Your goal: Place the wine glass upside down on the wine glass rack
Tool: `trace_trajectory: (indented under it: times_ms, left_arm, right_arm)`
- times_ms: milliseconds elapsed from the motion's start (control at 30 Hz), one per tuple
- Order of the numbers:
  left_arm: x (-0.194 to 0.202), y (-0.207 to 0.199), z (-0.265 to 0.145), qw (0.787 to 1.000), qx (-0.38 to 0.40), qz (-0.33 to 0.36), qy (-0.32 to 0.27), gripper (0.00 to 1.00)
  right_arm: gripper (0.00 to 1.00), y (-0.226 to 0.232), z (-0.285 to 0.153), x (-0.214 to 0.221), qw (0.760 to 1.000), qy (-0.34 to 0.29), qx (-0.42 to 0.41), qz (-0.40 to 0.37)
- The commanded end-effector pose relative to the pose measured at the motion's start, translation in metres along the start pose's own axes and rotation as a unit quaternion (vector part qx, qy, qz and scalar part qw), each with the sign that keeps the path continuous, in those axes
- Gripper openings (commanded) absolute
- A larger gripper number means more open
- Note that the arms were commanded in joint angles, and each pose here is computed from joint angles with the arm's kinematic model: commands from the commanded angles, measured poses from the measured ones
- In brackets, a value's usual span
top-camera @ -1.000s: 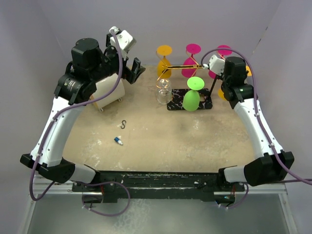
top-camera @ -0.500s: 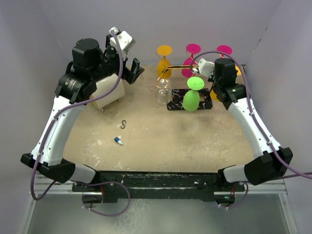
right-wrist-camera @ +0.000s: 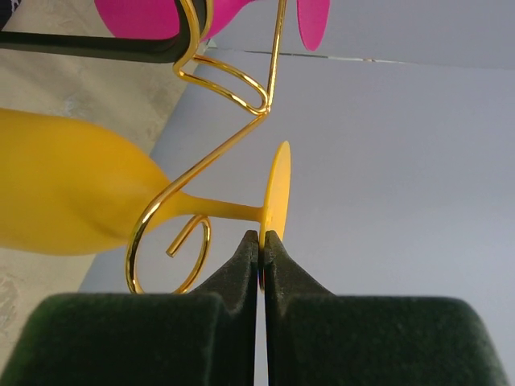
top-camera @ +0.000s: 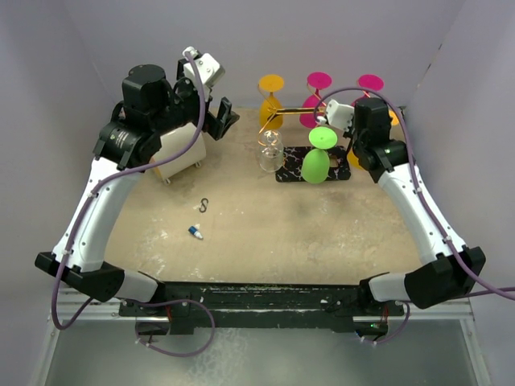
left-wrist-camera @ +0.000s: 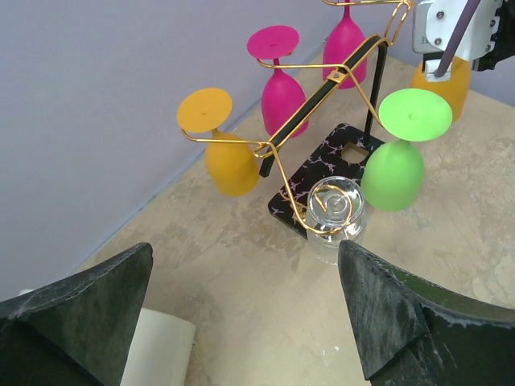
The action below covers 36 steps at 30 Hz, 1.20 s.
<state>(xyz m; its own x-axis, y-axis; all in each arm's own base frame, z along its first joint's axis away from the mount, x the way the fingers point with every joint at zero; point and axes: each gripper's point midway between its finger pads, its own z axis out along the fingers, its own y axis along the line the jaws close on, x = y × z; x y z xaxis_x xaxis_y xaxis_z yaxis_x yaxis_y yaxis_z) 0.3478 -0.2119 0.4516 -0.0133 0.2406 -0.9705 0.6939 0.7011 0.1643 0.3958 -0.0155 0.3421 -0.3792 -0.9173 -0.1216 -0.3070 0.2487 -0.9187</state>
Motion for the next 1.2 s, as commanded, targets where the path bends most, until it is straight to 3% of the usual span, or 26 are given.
trace_trajectory:
  times_ms: [0, 1167]
  left_arm:
    - [-0.009, 0.003, 0.003, 1.0, 0.002, 0.01, -0.022, 0.99]
    - [0.01, 0.003, 0.014, 1.0, 0.01, 0.014, -0.001, 0.99]
  right_arm:
    - [0.0, -0.008, -0.013, -0.005, 1.0, -0.023, 0.012, -0.003]
    - [0.0, 0.021, -0.032, -0.013, 0.996, -0.08, -0.049, -0.012]
